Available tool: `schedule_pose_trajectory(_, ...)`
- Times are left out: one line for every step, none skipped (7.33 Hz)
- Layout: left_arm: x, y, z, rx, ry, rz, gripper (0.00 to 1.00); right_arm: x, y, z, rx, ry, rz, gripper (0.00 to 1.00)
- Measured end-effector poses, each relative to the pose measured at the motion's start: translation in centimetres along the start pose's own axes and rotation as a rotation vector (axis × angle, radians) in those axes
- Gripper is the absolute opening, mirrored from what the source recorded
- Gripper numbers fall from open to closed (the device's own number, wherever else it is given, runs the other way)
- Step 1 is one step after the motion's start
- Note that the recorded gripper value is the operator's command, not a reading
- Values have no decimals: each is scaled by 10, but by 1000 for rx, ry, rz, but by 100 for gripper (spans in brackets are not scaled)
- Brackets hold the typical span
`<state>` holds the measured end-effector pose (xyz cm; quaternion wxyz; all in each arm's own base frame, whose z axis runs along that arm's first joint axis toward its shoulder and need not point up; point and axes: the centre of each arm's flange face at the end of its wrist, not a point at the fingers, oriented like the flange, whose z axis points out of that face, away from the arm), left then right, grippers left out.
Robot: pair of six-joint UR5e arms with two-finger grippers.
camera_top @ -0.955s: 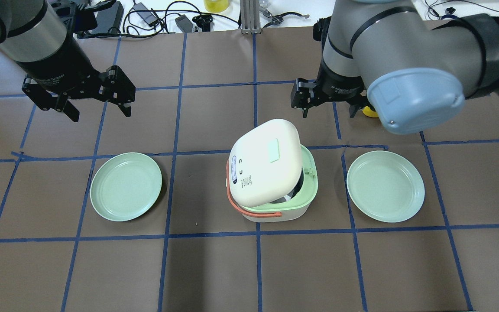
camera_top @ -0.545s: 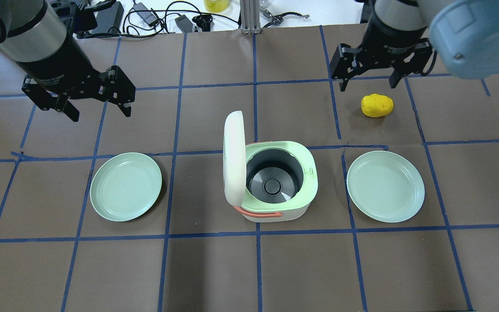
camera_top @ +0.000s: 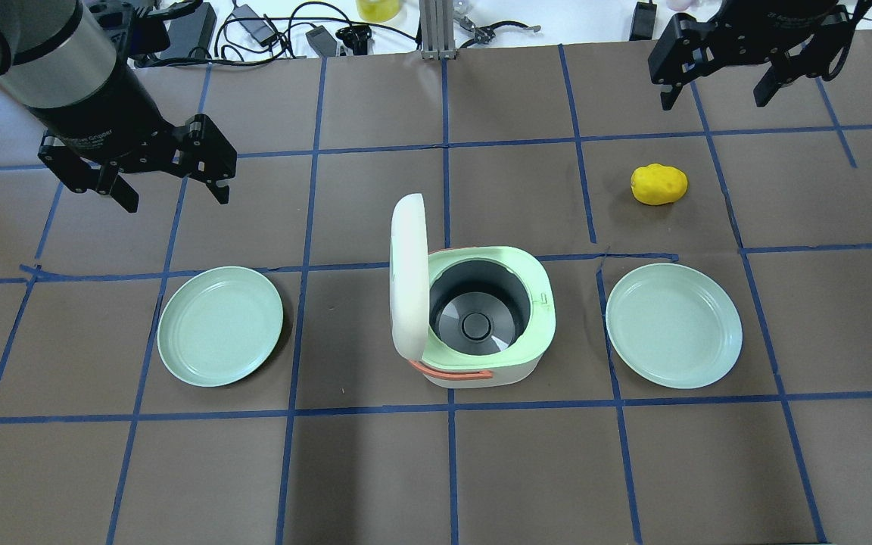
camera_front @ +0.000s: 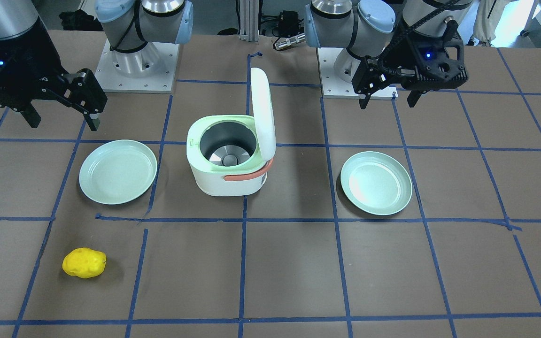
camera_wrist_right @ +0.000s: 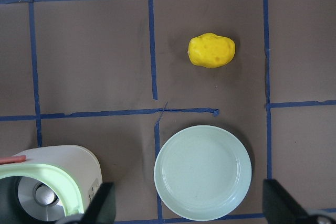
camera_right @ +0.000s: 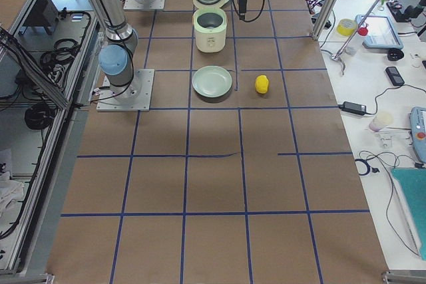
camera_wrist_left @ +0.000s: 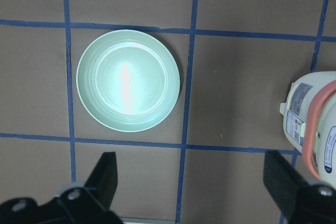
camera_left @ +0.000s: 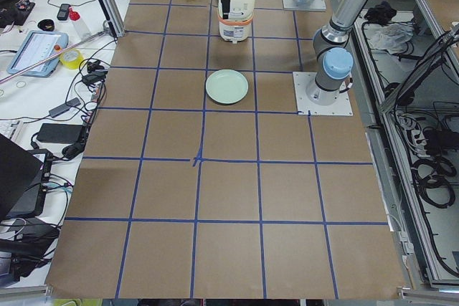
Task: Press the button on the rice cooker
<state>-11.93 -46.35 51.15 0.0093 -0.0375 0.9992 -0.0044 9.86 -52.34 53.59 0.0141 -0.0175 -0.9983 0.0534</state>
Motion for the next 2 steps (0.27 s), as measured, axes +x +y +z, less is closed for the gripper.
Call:
schedule_pose_trajectory(0, 0, 0, 0, 0, 0, 100, 1, 0, 0, 2, 4, 1, 100)
schedule_pose_trajectory(0, 0, 0, 0, 0, 0, 100, 0, 0, 0, 3, 5, 4, 100)
